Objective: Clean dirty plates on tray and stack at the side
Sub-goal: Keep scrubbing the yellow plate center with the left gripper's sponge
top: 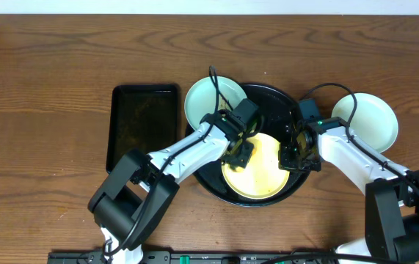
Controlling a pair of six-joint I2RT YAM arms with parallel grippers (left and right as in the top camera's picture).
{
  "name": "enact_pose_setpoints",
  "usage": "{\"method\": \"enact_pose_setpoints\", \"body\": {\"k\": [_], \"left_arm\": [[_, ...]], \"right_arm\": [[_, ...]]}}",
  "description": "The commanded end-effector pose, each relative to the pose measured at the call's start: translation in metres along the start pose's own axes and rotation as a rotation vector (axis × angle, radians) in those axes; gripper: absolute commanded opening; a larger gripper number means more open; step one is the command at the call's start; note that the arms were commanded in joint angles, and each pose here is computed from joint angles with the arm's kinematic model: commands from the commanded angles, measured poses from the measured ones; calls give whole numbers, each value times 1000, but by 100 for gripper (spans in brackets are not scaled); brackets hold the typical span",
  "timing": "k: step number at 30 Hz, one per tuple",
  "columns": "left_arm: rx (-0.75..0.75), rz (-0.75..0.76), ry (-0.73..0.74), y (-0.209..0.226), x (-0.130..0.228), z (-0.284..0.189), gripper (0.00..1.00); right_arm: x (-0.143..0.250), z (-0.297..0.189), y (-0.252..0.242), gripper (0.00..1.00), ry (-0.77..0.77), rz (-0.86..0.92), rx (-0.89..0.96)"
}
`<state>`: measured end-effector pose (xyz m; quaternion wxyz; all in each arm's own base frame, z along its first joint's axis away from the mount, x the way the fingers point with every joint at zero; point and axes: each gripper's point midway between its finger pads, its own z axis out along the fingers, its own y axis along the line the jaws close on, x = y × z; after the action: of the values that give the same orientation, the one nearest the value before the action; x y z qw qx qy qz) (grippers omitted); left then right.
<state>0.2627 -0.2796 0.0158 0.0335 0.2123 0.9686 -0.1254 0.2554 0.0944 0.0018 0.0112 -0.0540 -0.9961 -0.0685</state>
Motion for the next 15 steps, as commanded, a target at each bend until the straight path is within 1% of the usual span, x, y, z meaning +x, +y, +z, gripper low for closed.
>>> {"method": "enact_pose_setpoints", "body": {"k": [1,3,5,15], "left_arm": [[195,60,93,-36,24,0,8],[281,97,101,-53,26,-3,8],[331,111,101,-64,26,-5,8],[338,129,90,-69,25,-4,8]], "right_arm": [[6,9,-32,1,13,21,144],[6,9,-32,1,13,21,144],[6,9,-32,1,14,21,144],[6,9,-32,1,14,22,144]]}}
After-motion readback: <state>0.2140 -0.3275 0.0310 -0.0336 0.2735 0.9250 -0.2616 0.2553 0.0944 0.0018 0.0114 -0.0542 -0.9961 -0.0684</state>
